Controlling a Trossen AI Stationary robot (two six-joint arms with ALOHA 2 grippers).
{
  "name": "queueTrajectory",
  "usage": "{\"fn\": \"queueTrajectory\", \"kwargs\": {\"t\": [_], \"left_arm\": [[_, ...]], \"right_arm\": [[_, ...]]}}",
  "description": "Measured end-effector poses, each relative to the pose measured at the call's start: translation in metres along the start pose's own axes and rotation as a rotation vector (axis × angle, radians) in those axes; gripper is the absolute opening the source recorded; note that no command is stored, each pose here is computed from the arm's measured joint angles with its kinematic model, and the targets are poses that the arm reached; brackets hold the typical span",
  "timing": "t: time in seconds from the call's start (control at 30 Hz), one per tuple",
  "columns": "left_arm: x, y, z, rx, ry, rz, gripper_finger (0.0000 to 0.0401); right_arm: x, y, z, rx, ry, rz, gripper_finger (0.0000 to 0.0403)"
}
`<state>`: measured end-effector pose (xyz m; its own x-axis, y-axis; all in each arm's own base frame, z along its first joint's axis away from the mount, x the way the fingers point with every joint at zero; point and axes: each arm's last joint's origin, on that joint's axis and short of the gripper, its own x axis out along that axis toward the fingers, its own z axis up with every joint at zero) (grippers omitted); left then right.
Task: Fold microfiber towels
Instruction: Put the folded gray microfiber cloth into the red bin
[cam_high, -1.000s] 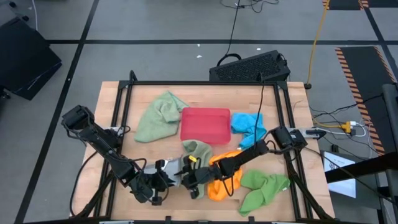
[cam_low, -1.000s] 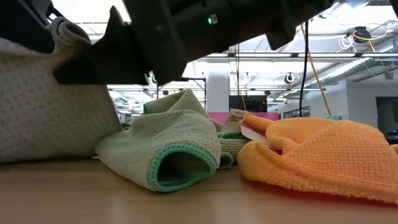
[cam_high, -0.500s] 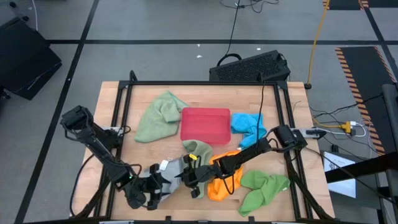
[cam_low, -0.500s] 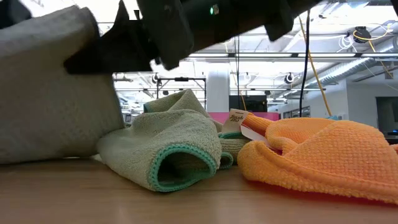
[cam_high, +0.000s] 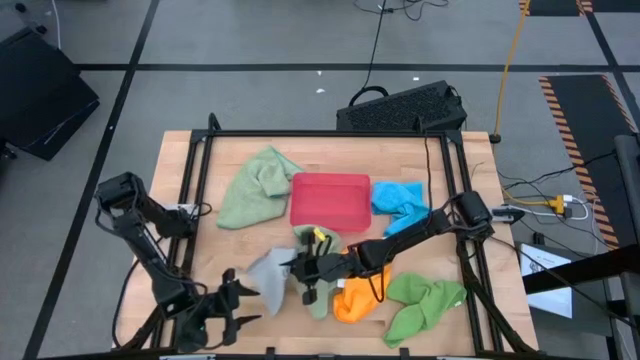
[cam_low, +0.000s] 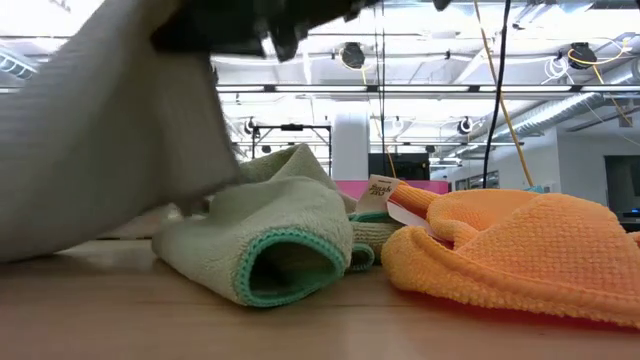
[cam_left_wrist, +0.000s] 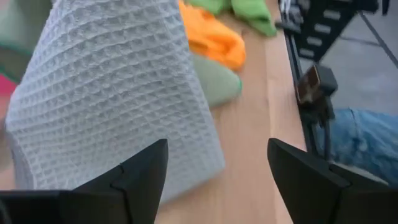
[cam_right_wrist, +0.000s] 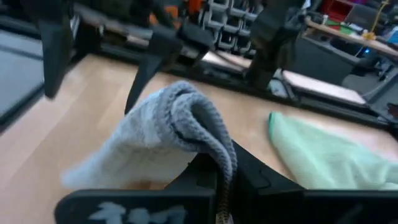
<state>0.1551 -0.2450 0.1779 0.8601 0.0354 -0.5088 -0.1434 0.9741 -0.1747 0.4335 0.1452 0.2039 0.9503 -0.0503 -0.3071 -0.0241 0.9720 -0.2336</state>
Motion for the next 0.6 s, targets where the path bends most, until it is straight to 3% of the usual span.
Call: {"fn": "queueTrajectory", "kwargs": {"t": [0.2, 0.37, 0.5, 0.6], "left_arm": [[-0.001, -0.002, 0.009, 0.14, -0.212, 0.109, 0.0278], [-0.004, -0.004, 0.022, 0.273, -0.429, 0.313, 0.0278], [0.002, 0.001, 0.032, 0.304, -0.5, 0.469, 0.0278], [0.013, 0.009, 0.041, 0.276, -0.504, 0.525, 0.0278]], "right_arm": [[-0.01, -0.021, 0.011, 0.002, 0.042, -0.094, 0.0005], [-0.033, -0.043, 0.036, -0.019, 0.046, -0.153, 0.0005], [-0.053, -0.056, 0.051, -0.098, 0.072, -0.209, 0.0005], [-0.07, -0.065, 0.062, -0.133, 0.081, -0.251, 0.0004]]}}
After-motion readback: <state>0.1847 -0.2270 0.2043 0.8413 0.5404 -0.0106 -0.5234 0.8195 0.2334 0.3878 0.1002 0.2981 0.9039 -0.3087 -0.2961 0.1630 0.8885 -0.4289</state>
